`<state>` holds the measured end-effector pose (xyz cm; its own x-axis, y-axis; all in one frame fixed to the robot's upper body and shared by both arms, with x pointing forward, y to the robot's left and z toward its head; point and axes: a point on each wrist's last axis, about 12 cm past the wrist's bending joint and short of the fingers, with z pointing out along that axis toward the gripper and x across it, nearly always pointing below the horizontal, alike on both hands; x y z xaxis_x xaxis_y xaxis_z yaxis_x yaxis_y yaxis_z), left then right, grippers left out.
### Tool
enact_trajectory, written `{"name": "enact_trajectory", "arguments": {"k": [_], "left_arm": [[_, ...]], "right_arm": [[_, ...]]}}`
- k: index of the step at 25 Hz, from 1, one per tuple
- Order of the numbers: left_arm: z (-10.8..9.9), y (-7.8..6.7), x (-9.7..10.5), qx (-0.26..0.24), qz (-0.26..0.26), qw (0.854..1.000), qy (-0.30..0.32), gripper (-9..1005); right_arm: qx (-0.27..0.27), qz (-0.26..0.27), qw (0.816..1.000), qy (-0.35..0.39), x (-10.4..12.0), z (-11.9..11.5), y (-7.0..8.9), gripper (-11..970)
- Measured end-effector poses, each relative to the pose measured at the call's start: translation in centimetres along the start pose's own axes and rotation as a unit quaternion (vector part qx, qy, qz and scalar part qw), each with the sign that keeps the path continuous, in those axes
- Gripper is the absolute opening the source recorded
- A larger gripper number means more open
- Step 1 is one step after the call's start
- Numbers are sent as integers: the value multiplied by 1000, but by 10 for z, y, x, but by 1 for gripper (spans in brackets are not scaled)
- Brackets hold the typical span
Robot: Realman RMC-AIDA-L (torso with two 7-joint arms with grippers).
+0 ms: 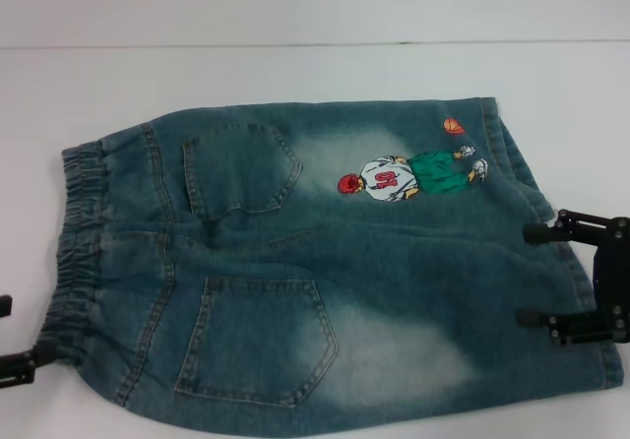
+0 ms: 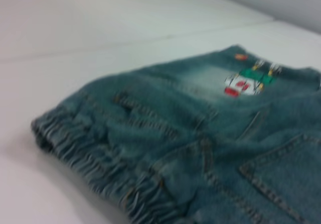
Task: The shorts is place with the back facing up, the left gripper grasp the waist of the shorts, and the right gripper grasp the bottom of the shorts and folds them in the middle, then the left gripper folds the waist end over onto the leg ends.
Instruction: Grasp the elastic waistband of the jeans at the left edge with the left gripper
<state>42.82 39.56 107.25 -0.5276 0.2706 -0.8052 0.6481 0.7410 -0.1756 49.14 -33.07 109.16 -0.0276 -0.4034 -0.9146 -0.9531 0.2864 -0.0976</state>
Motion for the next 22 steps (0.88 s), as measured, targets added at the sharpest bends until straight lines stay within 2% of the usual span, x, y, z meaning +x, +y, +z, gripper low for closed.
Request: {"name": "enact_trajectory", "arguments": {"k": [7, 16, 22], "left_arm": [[8, 5, -3, -1, -21, 999, 47, 932], [25, 7, -4, 17, -23, 997, 67, 933], [29, 8, -2, 15, -25, 997, 73, 933]], "right_arm": [[5, 1, 1000, 4, -1, 1, -3, 945], [8, 2, 1000, 8, 0, 2, -4, 945], [11, 6, 1000, 7, 0, 2, -4, 945]]}}
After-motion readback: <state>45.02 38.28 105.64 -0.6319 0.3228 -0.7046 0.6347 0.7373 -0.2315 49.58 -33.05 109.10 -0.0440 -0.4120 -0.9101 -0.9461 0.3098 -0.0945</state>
